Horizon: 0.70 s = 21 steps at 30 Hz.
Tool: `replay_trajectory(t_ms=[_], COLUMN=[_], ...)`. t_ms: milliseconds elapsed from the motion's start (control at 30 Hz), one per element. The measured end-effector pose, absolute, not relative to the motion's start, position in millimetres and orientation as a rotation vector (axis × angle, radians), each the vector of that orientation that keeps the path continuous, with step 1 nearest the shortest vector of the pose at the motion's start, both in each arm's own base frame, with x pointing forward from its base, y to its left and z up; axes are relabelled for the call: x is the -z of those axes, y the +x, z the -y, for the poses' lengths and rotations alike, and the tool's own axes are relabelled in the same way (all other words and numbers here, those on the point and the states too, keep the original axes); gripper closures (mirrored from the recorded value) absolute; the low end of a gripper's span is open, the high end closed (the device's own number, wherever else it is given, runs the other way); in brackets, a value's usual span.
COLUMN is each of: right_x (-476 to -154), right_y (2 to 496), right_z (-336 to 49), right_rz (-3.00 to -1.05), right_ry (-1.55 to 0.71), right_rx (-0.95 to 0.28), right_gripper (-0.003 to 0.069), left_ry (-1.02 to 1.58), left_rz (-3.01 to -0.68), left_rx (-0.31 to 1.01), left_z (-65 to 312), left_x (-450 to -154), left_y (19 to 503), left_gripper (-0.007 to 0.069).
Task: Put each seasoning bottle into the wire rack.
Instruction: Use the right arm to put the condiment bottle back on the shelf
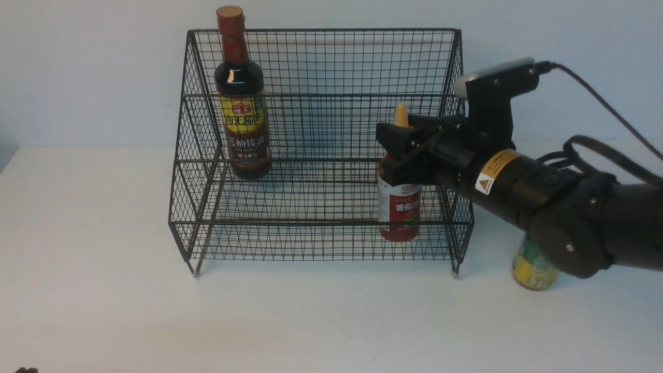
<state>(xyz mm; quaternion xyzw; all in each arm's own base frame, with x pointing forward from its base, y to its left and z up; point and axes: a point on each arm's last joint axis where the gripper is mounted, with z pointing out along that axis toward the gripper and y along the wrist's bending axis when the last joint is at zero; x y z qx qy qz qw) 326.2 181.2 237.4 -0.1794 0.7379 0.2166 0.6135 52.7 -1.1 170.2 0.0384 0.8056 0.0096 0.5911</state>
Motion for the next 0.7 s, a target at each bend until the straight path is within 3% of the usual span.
replay_trajectory(t_ms=[367, 700], right_x=[-236.2, -231.7], right_y=[327.1, 326.4], right_z=[-182.0, -178.8], right_rz=[-1.713, -1.818], right_ry=[-0.421, -0.36], right_rx=[-0.494, -0.505], right_gripper=[0.0374, 0.0274], left_ry=[0.089, 0.089], left_rz=[-1.874, -1.874], left_rx=[-0.022, -0.022], left_z=[1.1, 1.1], left_x=[-170.2, -170.2], left_y=[52.7, 52.7], left_gripper=[0.063, 0.063])
